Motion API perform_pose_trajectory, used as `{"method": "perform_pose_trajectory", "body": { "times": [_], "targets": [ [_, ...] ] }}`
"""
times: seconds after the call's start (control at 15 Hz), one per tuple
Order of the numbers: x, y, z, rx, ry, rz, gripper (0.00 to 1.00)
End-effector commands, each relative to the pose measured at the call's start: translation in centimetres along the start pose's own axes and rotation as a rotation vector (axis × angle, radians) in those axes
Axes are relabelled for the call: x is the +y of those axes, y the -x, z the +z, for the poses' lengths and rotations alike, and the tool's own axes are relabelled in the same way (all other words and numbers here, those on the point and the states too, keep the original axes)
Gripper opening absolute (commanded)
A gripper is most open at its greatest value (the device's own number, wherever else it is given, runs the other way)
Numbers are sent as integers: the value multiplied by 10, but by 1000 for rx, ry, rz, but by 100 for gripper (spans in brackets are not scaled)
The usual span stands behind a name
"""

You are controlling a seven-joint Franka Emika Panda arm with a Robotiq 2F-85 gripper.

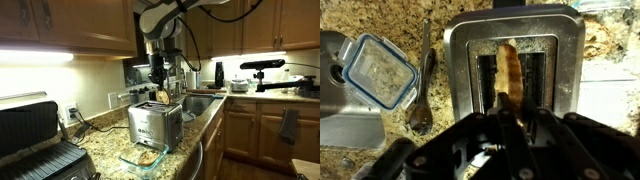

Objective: Place one slice of bread inside the right slot of the toaster

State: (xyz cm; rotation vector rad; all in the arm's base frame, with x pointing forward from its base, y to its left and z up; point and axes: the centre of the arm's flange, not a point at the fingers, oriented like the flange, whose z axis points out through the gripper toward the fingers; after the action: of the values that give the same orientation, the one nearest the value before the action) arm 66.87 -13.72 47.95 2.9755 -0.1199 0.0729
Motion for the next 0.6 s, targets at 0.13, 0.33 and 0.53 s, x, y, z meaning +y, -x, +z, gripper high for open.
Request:
{"method": "perform_pose_trajectory", "body": {
  "times": [0.13,0.33,0.53],
  "targets": [
    [6,-4,4,-23,4,13,8],
    [9,-6,9,-28,7,18,8],
    [10,-7,11,-32,6,20,9]
  ]
}}
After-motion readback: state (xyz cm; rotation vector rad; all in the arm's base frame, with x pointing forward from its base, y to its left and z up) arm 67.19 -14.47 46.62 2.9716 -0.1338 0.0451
